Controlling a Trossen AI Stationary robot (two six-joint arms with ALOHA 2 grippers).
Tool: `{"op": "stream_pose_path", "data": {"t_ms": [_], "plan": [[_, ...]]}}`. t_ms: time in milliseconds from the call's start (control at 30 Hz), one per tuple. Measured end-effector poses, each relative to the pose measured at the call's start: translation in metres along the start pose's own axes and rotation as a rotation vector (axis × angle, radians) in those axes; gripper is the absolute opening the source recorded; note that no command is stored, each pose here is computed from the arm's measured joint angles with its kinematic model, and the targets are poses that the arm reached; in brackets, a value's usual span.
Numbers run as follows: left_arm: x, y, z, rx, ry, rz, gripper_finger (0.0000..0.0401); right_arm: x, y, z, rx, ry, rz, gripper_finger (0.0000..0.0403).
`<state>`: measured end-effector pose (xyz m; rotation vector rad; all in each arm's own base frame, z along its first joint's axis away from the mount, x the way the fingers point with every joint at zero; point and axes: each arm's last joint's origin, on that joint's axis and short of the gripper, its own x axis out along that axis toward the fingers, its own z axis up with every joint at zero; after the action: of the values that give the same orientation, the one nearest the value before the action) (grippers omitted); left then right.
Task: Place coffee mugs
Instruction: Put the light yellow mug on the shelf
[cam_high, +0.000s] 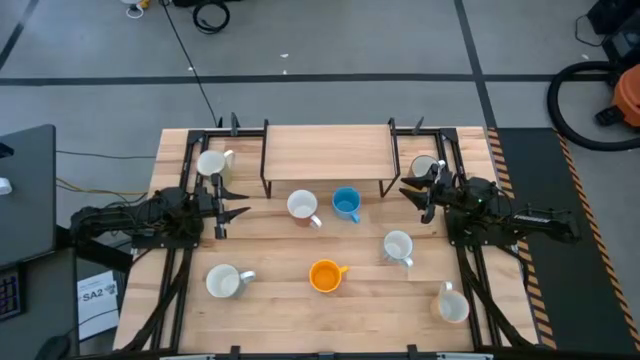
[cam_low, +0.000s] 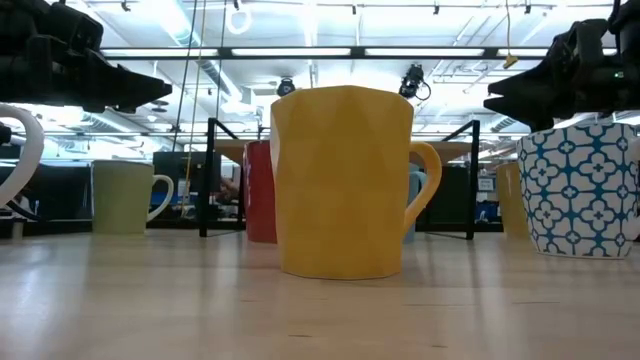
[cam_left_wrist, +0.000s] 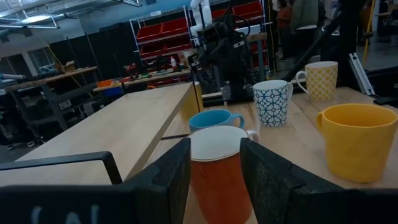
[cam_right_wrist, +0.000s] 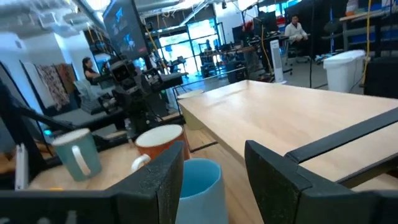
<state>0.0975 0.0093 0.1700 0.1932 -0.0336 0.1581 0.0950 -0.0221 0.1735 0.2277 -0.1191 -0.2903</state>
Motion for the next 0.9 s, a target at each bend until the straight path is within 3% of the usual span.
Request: {"op": "stream_pose_path", "data": {"t_ms": [233,400,633,900], "plan": [[0.000,0.000,0.000,0.000,-0.001,0.000,0.0144,-0.004,0.008,0.028,0.032,-0.070,0.069,0.0177],[0.000,0.000,0.000,0.000,-0.001,0.000,0.0144,-0.012,0.014,0.058,0.031,-0.008,0.044,0.0177],[0.000,0.000,0.000,0.000,0.000,0.000,0.0144,-0.018,0.019,0.099,-0.020,0.139,-0.121,0.0177],[0.000,0.000,0.000,0.000,-0.001,0.000,0.0144,-0.004,0.023,0.135,-0.143,0.368,-0.320,0.0177]]}}
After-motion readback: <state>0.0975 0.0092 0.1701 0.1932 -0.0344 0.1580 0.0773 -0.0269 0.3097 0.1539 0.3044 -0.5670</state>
